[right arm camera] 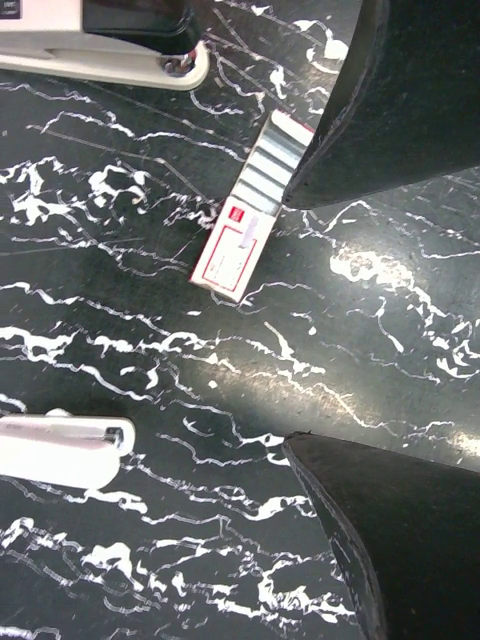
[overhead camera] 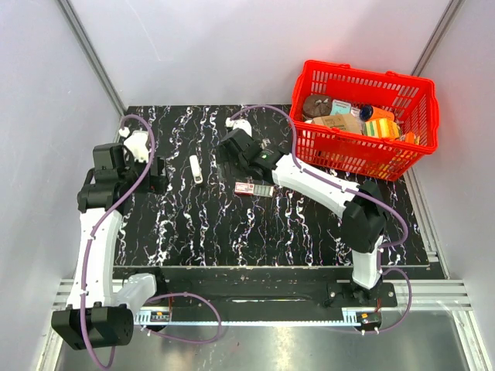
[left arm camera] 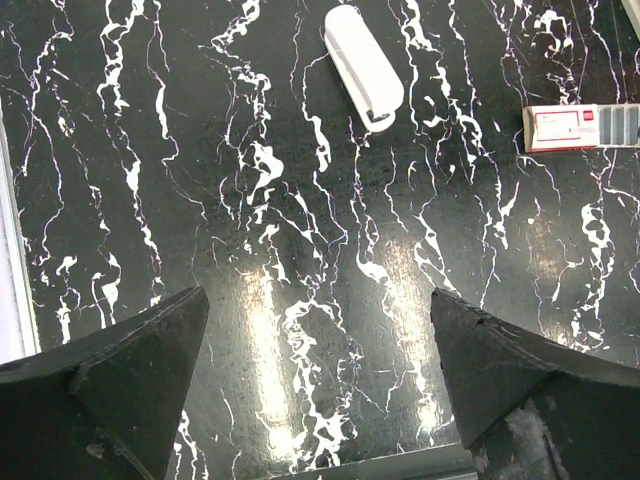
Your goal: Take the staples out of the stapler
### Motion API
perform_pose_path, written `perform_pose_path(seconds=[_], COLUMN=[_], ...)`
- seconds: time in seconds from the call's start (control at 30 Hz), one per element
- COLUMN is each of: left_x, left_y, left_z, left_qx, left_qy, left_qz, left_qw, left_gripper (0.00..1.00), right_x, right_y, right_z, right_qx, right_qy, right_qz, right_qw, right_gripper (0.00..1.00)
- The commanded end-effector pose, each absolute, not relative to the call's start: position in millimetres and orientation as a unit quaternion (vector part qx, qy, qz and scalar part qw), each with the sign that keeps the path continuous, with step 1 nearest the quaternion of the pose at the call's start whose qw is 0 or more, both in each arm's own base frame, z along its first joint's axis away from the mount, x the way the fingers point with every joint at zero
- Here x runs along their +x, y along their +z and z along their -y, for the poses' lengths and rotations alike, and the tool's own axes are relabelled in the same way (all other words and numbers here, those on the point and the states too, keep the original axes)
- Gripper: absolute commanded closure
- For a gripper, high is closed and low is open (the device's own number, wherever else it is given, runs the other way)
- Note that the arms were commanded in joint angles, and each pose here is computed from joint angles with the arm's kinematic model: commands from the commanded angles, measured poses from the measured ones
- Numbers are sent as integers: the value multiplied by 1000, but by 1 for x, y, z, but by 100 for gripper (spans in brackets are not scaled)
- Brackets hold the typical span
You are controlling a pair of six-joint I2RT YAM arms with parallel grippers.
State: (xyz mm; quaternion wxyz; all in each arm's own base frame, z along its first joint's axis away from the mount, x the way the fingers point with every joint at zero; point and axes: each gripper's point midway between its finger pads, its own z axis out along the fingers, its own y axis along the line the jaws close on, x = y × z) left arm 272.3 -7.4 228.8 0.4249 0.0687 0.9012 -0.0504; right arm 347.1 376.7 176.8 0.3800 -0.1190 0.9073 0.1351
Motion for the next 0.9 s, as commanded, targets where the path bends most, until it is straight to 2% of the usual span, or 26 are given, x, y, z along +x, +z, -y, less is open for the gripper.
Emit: perform_pose_path(seconds=[0.0, 0.17, 0.43, 0.87], left_x=[276, 275, 273, 262], left_y=[244, 245, 249, 205], left_z=[-1, -7, -43, -54], left_qx=[53, 37, -32, -36], left_qy=[-32, -41, -62, -77], left_qz=[-886, -891, -894, -915], left_qw=[459, 452, 443, 395], left_gripper=[1, 1, 1, 1], right_x=[363, 383, 401, 412], right_y=[201, 173, 149, 120], right_z=[-404, -438, -470, -517], right_qx=[-131, -150, -162, -198], right_qy=[188, 190, 194, 197], right_qz=[-878, -882, -882, -874], right_qw=[421, 404, 397, 397], right_gripper=[1, 1, 7, 13])
